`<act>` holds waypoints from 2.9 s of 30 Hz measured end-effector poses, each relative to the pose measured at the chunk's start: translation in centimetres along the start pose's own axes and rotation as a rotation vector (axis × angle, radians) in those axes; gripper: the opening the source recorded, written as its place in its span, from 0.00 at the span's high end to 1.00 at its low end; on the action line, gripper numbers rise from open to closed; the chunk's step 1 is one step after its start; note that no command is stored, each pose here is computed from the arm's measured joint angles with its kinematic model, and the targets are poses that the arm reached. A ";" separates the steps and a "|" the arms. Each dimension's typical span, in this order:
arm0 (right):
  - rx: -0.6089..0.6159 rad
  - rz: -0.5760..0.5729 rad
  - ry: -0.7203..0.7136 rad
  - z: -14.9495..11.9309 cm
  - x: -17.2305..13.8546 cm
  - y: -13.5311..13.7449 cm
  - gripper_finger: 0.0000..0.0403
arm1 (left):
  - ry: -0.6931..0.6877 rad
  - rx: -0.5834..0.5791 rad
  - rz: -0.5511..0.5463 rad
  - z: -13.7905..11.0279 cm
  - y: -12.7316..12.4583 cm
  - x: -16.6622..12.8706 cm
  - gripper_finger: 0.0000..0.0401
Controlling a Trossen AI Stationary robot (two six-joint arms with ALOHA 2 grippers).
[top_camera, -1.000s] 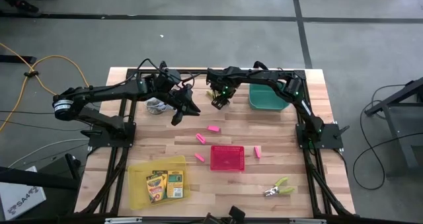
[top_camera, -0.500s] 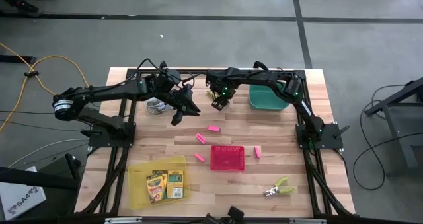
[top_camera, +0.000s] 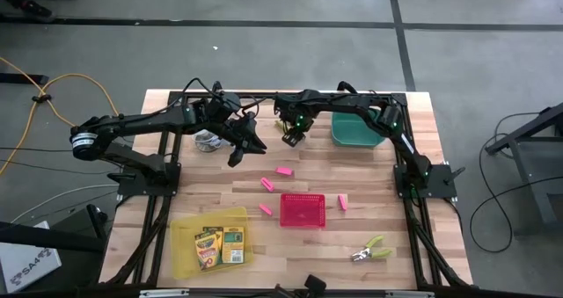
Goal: Pick & Place School Supplies
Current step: Put the top bright green hole punch into the green bin
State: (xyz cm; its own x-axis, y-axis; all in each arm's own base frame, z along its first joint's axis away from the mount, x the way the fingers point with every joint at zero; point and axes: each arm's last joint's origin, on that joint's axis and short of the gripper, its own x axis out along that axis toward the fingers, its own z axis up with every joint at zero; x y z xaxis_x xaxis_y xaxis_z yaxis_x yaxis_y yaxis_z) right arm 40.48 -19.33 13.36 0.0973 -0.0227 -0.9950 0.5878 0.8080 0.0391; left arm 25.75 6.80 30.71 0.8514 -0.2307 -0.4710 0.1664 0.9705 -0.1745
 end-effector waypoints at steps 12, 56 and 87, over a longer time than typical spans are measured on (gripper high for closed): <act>0.020 -0.020 -0.020 -0.1 -1.1 -0.1 0.76 | 0.000 -0.019 0.000 0.0 0.0 0.0 0.83; -0.001 -0.130 0.023 -4.6 -12.8 -3.0 0.76 | 0.007 0.012 -0.035 0.1 -1.0 0.5 0.83; 0.112 -0.114 0.021 -19.3 -10.3 -6.6 0.76 | 0.017 0.016 -0.036 -0.1 -1.0 0.5 0.83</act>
State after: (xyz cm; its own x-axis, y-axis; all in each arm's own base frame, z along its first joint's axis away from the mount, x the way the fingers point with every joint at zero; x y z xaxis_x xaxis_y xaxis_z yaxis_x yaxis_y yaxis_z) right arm 20.09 -13.01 21.57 0.0083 -0.0970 -0.9953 0.6804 0.7299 -0.0654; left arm 25.95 5.74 30.62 0.8360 -0.2668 -0.4795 0.2053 0.9625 -0.1776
